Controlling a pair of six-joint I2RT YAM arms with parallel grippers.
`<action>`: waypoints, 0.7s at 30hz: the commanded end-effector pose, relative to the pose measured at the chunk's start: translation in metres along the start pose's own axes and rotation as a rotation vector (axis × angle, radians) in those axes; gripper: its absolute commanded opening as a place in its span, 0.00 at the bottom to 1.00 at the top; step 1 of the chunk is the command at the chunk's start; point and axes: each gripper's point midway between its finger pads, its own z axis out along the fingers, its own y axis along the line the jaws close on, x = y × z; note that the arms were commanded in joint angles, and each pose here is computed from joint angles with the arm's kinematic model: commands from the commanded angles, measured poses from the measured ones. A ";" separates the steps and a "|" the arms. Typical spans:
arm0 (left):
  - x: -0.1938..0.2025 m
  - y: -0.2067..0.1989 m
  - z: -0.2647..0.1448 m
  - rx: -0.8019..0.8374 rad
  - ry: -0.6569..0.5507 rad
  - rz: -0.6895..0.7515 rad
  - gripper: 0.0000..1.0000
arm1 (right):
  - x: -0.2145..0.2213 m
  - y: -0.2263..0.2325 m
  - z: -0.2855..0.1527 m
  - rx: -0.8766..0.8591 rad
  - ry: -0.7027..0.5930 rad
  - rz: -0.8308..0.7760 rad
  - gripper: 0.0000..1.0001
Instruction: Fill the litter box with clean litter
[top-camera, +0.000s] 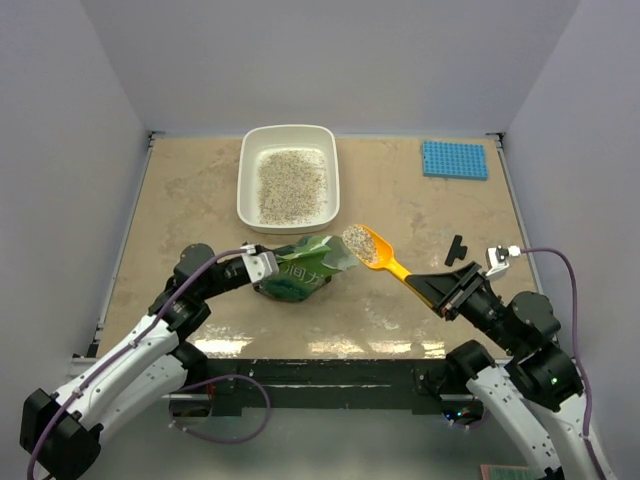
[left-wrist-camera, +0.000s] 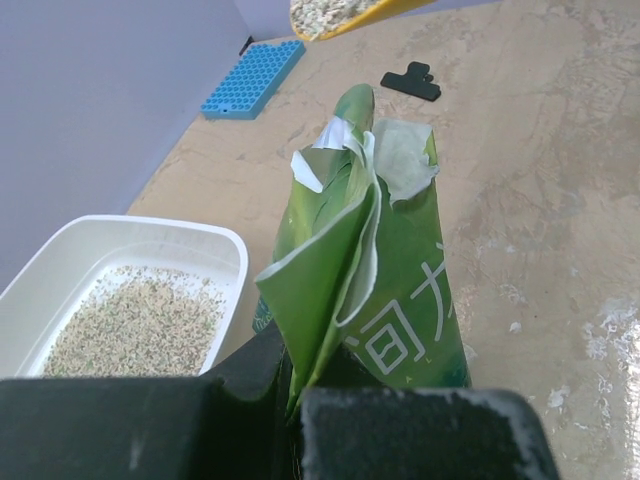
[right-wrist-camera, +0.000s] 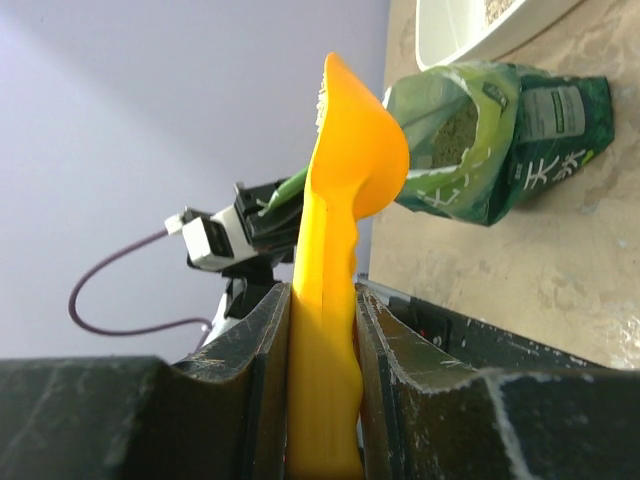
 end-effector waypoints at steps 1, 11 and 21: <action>-0.018 0.008 -0.004 -0.037 -0.063 0.066 0.00 | -0.026 0.044 0.007 -0.127 -0.105 -0.034 0.00; -0.029 -0.005 -0.005 0.029 -0.108 0.051 0.00 | -0.051 0.063 0.087 -0.167 -0.126 -0.079 0.00; -0.037 -0.006 -0.011 0.017 -0.142 0.067 0.00 | -0.052 0.037 0.193 -0.179 -0.036 -0.100 0.00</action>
